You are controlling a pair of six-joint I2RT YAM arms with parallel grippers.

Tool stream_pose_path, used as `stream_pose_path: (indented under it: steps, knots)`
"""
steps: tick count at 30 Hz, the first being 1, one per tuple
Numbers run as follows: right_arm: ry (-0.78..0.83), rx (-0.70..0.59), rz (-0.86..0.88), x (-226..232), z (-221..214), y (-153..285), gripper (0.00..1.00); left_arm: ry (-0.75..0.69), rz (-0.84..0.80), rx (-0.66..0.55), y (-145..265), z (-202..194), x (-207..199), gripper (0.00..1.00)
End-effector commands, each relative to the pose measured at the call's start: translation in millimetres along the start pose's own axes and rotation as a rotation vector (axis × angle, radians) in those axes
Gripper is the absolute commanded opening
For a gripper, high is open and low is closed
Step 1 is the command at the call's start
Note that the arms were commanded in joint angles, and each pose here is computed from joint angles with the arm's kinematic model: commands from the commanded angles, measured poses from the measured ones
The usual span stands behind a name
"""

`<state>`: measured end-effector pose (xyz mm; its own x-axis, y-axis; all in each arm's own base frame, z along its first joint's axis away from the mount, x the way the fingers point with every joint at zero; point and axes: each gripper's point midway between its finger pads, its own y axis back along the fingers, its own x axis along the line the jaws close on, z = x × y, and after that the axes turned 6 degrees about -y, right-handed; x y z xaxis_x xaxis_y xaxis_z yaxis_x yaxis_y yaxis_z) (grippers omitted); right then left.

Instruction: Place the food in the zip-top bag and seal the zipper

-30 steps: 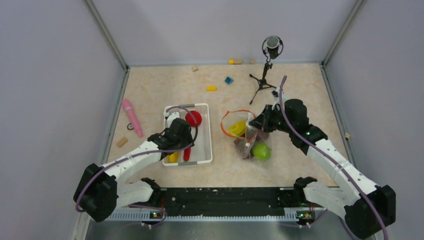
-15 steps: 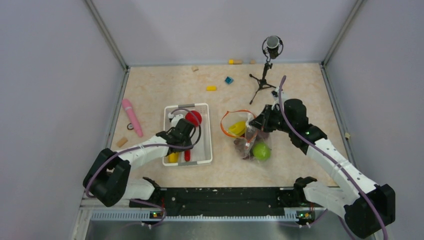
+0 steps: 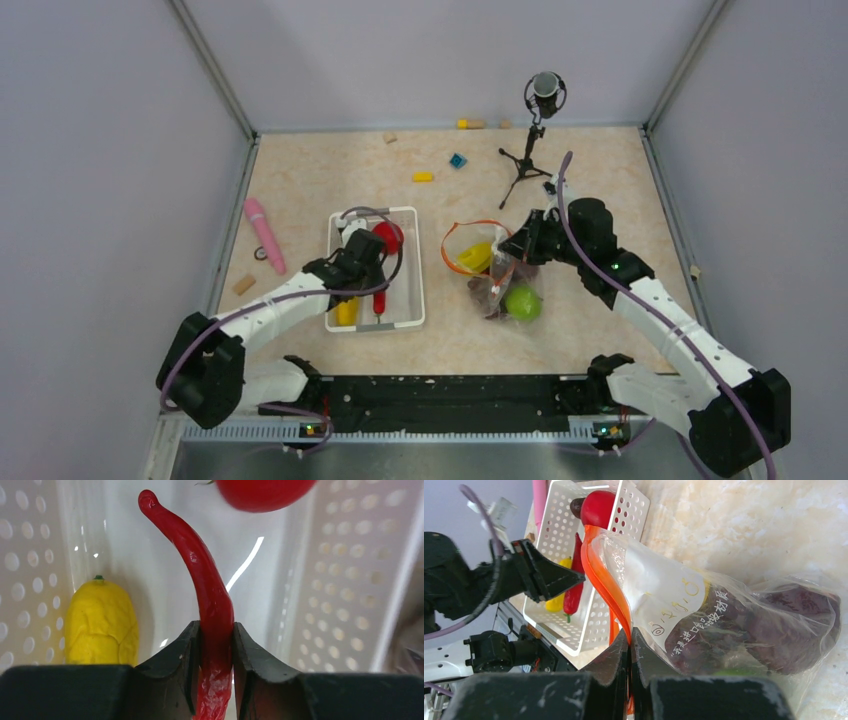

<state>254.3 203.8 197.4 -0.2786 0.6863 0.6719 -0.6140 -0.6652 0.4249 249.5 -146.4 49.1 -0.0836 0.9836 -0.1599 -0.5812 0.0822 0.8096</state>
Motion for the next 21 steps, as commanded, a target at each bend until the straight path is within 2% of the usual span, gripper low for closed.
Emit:
stream_pose_path:
  steps: [1,7,11,17,21]
  knots:
    - [0.020,-0.041,0.044,19,16,7,0.00,-0.007,-0.251,-0.158,45,52,-48,0.00]
    - [-0.046,-0.002,0.119,37,12,10,0.00,-0.081,-0.724,-0.396,130,93,-115,0.00]
    - [-0.094,0.014,0.160,48,12,13,0.00,-0.158,-0.983,-0.518,183,101,-149,0.00]
    - [-0.162,0.008,0.225,67,20,18,0.00,-0.159,-1.098,-0.603,207,113,-180,0.00]
    - [-0.224,0.035,0.273,79,21,20,0.00,-0.131,-1.103,-0.652,207,126,-200,0.00]
